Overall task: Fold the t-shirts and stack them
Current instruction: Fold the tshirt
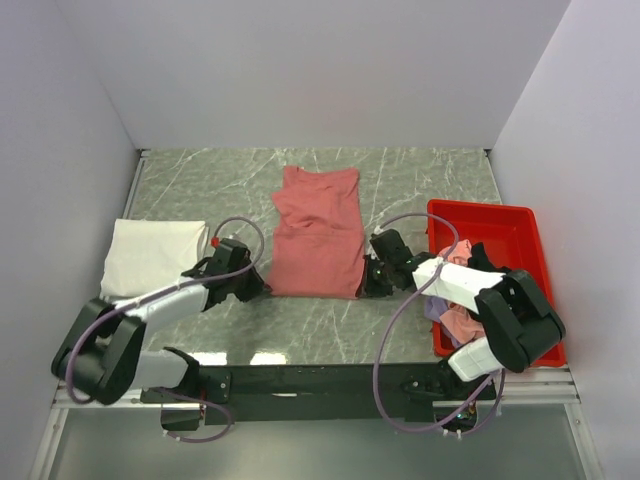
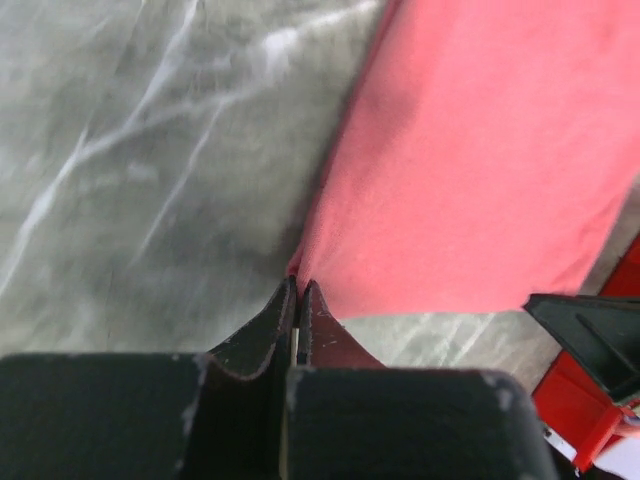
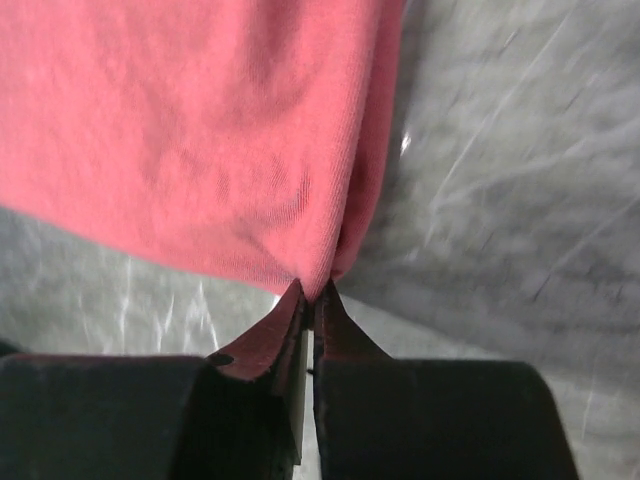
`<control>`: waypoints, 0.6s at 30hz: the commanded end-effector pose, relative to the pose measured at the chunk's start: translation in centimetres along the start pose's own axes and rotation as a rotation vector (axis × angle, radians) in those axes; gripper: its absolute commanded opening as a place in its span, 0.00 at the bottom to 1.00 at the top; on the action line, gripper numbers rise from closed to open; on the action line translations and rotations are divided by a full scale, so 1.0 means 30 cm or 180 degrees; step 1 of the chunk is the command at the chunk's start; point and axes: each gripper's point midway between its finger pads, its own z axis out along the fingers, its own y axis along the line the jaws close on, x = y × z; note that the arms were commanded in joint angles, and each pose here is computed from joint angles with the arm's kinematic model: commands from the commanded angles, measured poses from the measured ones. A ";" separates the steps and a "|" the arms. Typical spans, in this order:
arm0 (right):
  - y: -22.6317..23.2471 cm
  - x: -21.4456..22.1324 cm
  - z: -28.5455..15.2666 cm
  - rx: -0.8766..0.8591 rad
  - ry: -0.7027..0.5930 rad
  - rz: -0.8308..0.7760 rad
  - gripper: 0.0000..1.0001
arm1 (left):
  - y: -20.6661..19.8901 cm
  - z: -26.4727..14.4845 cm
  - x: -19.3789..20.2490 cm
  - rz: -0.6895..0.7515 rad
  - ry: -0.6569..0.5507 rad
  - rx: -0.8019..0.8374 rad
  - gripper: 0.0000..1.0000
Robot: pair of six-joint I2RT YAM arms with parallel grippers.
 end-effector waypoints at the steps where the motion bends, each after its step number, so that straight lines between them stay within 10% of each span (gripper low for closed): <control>1: 0.032 0.037 -0.077 -0.0198 0.0184 -0.0208 0.01 | 0.023 -0.067 -0.009 0.0006 -0.0151 -0.0075 0.01; 18: 0.307 0.263 -0.536 -0.1930 0.1074 -0.0882 0.00 | -0.065 -0.498 -0.083 -0.0179 -0.0879 0.0523 0.01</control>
